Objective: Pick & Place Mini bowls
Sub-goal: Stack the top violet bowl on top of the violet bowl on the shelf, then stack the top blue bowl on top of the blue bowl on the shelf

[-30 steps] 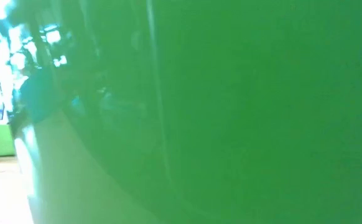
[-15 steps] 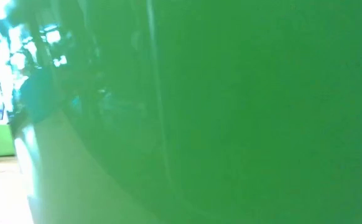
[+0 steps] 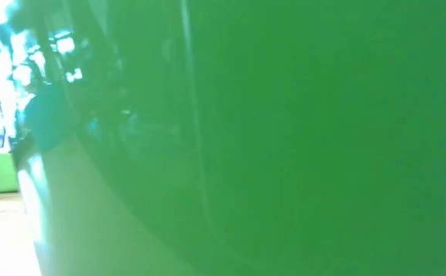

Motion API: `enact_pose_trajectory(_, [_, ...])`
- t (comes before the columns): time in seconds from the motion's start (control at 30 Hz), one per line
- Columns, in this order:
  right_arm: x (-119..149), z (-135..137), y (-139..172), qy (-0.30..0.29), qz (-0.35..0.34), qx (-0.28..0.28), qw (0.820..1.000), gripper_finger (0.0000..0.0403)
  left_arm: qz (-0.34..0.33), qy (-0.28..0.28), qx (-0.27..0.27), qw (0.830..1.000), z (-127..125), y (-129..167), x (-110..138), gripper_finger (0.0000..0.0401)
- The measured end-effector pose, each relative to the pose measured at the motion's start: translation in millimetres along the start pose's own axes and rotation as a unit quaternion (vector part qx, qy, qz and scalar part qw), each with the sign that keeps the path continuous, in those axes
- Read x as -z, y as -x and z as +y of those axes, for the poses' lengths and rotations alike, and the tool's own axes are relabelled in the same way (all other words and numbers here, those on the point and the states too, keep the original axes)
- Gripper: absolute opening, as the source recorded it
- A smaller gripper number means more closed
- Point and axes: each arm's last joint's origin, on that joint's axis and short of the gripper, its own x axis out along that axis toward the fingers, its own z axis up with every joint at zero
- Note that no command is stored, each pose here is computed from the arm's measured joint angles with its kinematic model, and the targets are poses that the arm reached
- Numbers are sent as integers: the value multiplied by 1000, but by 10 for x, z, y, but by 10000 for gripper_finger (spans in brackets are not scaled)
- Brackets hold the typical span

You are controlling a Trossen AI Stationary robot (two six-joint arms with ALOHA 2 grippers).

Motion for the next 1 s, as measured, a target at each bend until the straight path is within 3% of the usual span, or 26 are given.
enact_pose_trajectory(0.7, [158, -4, -57, 8, 14, 3, 1000, 12, 0, 11, 0, 1000, -1, 1, -1, 85])
enact_pose_trajectory(1.0, [9, -1, -2, 6, -23, 1, 1000, 12, 0, 13, 0, 1000, -1, 1, 0, 85])
